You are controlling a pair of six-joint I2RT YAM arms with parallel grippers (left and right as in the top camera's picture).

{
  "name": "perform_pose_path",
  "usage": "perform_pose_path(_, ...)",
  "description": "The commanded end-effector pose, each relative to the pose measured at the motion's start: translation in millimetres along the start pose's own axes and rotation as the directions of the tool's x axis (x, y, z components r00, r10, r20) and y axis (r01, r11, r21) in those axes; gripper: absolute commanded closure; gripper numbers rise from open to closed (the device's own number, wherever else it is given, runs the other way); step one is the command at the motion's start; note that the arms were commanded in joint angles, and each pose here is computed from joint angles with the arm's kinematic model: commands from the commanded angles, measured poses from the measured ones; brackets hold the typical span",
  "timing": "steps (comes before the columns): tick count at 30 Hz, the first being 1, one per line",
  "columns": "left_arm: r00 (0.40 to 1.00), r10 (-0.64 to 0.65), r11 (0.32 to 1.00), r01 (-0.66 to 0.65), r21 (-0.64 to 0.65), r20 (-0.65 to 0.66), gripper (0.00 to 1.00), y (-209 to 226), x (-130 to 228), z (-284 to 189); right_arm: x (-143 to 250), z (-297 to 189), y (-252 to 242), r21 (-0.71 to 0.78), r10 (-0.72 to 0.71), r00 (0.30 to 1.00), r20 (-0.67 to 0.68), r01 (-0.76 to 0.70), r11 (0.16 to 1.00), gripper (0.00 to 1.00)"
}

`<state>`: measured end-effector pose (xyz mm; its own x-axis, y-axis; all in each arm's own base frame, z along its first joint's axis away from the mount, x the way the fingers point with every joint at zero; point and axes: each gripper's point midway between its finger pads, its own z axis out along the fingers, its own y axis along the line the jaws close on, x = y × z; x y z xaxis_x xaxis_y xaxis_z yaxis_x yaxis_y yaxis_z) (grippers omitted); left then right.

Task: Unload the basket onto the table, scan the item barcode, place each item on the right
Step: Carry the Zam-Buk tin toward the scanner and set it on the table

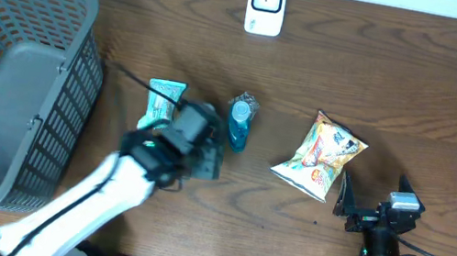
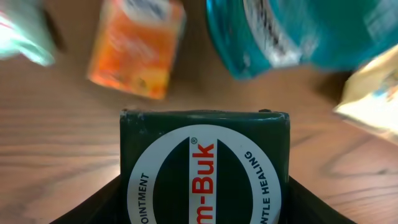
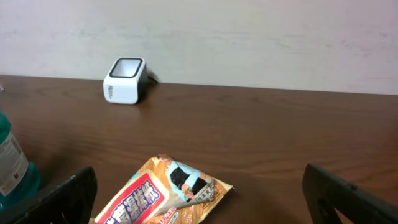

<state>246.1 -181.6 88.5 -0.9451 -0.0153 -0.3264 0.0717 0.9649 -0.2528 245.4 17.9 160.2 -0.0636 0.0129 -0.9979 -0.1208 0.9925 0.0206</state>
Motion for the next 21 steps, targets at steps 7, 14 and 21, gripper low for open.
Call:
perform_pose_path(7, 0.999, 0.035, 0.997, -0.037, -0.075, -0.027, 0.51, -24.8, 14.6, 50.3, 0.3, -0.2, 1.9, -0.008, 0.000, 1.000, 0.000, 0.000, 1.000, 0.01)
perform_pose_path(14, 0.995, 0.056, 0.998, -0.054, -0.036, 0.084, 0.26, -37.6, -11.5, 30.4, 0.3, -0.2, 1.9, -0.008, 0.000, 1.000, 0.000, 0.000, 1.000, 0.01)
perform_pose_path(21, 0.973, 0.080, 0.994, -0.062, -0.086, 0.217, 0.14, -25.4, -30.4, -14.7, 0.3, -0.2, 1.9, -0.008, 0.000, 1.000, 0.000, 0.000, 1.000, 0.01)
